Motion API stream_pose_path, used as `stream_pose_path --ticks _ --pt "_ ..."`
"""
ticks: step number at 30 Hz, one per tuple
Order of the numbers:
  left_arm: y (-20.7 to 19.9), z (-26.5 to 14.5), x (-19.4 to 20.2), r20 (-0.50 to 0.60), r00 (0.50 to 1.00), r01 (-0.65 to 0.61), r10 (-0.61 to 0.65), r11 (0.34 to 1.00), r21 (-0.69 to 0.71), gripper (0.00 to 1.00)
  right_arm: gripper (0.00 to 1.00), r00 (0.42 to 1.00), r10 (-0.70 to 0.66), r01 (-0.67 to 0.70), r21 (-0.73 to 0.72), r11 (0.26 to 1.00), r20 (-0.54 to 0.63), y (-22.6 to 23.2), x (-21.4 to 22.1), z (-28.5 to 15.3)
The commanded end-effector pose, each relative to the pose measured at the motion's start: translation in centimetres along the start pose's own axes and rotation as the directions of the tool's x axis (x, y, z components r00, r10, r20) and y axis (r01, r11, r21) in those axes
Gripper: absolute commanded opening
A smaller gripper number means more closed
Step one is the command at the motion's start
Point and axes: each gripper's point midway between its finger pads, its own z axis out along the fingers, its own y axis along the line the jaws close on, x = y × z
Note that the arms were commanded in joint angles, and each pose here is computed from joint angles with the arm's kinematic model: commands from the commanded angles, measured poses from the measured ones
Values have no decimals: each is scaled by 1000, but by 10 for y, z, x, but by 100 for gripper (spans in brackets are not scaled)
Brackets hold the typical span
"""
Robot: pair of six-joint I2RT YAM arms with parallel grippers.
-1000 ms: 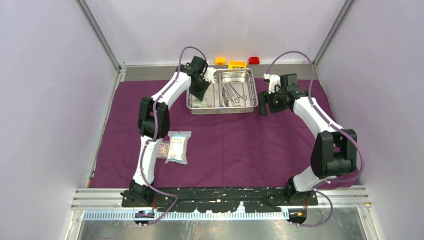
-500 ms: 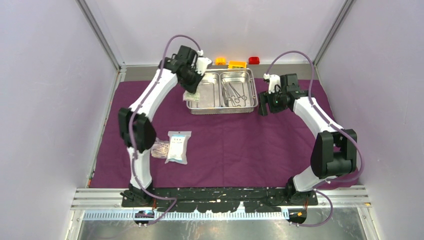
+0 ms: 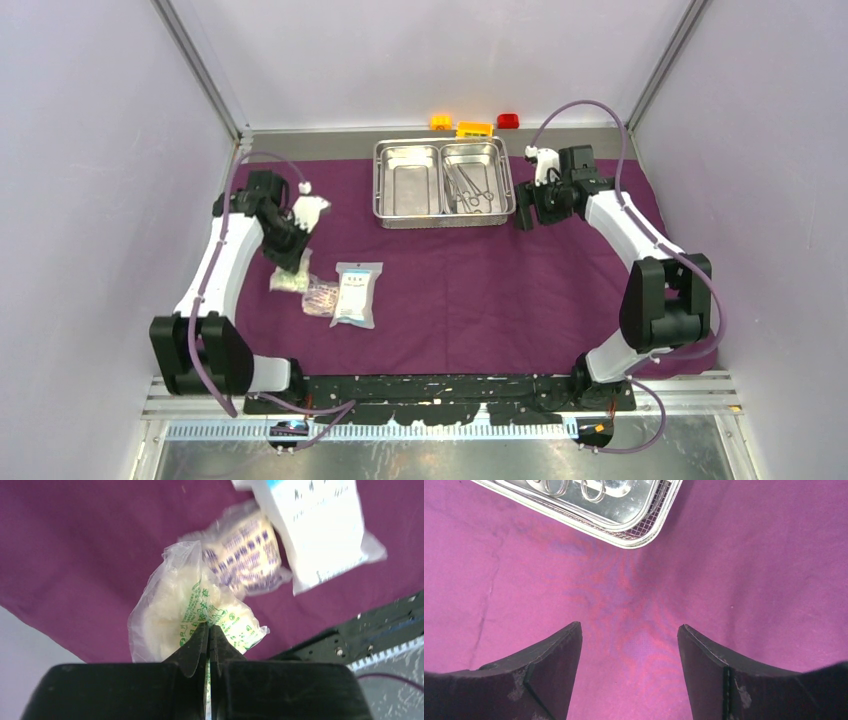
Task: Open and lay out the surgical kit
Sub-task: Place the medical item in the surgical kit.
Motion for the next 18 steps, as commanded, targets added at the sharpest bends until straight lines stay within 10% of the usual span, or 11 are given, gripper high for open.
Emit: stream_pose_path --ticks 1,18 --pt "-4 -1 42 -27 998 -49 49 999 -3 0 75 1000 8 -8 -31 999 17 3 -13 0" --pt "30 63 63 -78 997 -16 13 999 -33 2 75 999 1 0 -16 1000 36 2 -17 -6"
